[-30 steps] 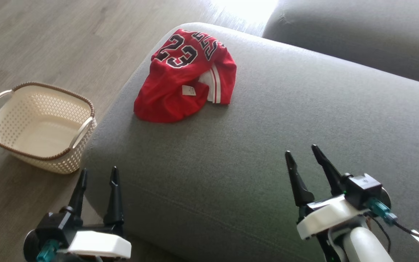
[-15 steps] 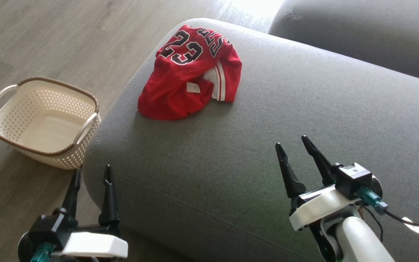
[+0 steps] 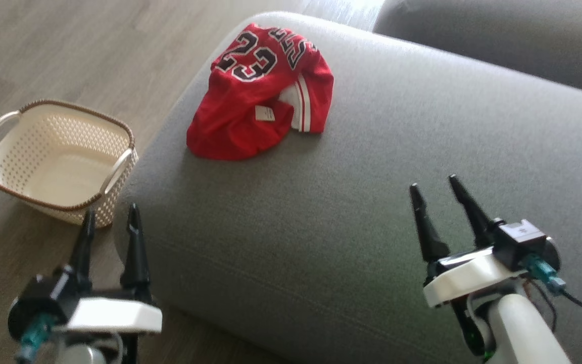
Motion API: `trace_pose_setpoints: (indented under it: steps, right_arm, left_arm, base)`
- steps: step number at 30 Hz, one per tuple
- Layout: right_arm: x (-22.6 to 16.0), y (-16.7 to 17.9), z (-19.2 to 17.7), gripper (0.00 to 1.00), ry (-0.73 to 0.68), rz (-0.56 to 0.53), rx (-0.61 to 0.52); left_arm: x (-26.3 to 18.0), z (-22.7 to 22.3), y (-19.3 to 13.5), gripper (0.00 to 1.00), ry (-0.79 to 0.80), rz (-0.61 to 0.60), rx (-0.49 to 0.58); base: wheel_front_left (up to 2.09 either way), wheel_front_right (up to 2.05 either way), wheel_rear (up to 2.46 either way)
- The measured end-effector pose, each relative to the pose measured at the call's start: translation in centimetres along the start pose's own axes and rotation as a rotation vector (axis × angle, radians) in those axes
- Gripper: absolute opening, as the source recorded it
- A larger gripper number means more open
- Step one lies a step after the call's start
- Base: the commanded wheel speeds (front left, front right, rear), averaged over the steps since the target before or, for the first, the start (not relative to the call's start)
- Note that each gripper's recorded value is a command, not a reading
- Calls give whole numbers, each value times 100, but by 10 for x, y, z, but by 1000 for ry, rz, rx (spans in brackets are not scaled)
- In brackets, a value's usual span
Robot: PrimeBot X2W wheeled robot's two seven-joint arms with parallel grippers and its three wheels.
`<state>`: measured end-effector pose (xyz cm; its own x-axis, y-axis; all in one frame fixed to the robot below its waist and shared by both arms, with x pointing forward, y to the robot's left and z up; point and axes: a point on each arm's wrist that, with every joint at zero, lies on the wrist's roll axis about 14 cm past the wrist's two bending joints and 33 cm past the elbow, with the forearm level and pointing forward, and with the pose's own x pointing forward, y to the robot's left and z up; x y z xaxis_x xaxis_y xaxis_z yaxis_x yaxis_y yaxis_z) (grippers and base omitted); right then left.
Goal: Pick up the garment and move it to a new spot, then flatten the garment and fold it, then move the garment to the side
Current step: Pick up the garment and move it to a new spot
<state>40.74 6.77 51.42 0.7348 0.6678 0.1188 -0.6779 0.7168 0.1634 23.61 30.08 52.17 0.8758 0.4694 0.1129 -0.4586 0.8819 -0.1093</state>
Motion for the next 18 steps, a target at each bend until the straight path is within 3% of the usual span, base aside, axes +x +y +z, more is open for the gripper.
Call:
trace_pose_setpoints:
  steps: [8, 16, 18]
  right_arm:
    - [5, -39, -17, 100, 13, -68, -35]
    - [19, -69, -11, 100, -21, -108, -58]
    - [19, -77, -12, 100, -21, -121, -64]
  left_arm:
    - [82, 20, -12, 100, -57, -108, 76]
    - [168, -2, -51, 100, 89, -254, 131]
    - [186, -20, -65, 100, 175, -271, 72]
  base:
    - [0, 0, 0]
    - [0, 0, 0]
    - [0, 0, 0]
